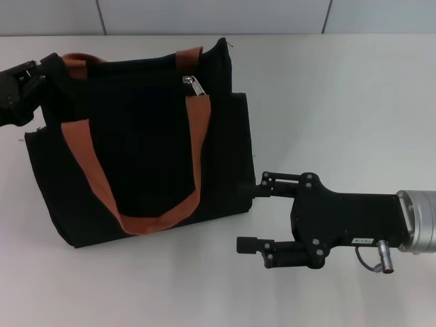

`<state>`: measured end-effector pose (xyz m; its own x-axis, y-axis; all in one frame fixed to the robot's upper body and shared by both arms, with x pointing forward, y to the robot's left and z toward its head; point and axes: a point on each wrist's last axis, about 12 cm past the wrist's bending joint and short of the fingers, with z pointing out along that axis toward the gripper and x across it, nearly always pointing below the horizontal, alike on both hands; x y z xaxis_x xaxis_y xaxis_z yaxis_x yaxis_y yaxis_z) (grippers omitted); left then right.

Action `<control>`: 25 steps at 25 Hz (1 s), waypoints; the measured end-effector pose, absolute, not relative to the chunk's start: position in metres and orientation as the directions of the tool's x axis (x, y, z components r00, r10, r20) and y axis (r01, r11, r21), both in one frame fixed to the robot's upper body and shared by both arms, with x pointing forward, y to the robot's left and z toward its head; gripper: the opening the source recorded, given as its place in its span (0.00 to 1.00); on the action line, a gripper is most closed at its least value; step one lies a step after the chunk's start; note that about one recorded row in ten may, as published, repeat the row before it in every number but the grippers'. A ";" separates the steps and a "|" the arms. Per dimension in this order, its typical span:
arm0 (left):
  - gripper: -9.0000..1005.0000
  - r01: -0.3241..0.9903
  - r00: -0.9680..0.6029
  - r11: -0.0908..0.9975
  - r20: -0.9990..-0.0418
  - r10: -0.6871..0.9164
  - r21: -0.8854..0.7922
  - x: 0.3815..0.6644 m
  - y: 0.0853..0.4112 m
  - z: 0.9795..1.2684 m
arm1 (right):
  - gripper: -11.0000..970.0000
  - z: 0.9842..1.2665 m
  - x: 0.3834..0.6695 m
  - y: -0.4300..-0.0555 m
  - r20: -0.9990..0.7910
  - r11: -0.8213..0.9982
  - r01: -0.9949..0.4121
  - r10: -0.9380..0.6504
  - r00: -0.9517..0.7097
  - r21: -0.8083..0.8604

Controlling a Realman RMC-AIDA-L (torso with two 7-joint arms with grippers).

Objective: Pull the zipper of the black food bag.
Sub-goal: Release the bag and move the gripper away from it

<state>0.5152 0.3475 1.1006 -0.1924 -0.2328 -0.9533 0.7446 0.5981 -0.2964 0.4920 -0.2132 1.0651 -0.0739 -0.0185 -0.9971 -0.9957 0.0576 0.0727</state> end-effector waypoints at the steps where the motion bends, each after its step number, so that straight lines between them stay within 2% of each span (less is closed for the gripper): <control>1: 0.04 0.743 -0.198 0.598 -0.952 -0.234 -0.301 0.515 0.348 1.101 | 0.75 1.065 0.492 -0.213 -0.997 0.057 -0.996 -0.019 -0.074 0.072; 4: 0.04 0.747 -0.212 0.594 -0.954 -0.212 -0.298 0.513 0.356 1.103 | 0.75 1.065 0.493 -0.213 -0.997 0.060 -0.996 -0.023 -0.072 0.070; 6: 0.24 0.752 -0.221 0.590 -0.955 -0.196 -0.295 0.512 0.362 1.106 | 0.75 1.065 0.494 -0.212 -0.997 0.064 -0.996 -0.029 -0.070 0.068; 13: 0.48 0.766 -0.266 0.575 -0.956 -0.121 -0.286 0.496 0.394 1.126 | 0.75 1.063 0.498 -0.209 -0.996 0.075 -0.995 -0.052 -0.069 0.065; 17: 0.67 0.808 -0.179 0.531 -0.965 -0.191 -0.255 0.479 0.402 1.138 | 0.75 1.063 0.499 -0.207 -0.996 0.069 -0.996 -0.060 -0.068 0.063; 25: 0.78 0.844 -0.120 0.494 -0.972 -0.204 -0.208 0.469 0.390 1.133 | 0.75 1.062 0.501 -0.206 -0.995 0.072 -0.995 -0.072 -0.068 0.063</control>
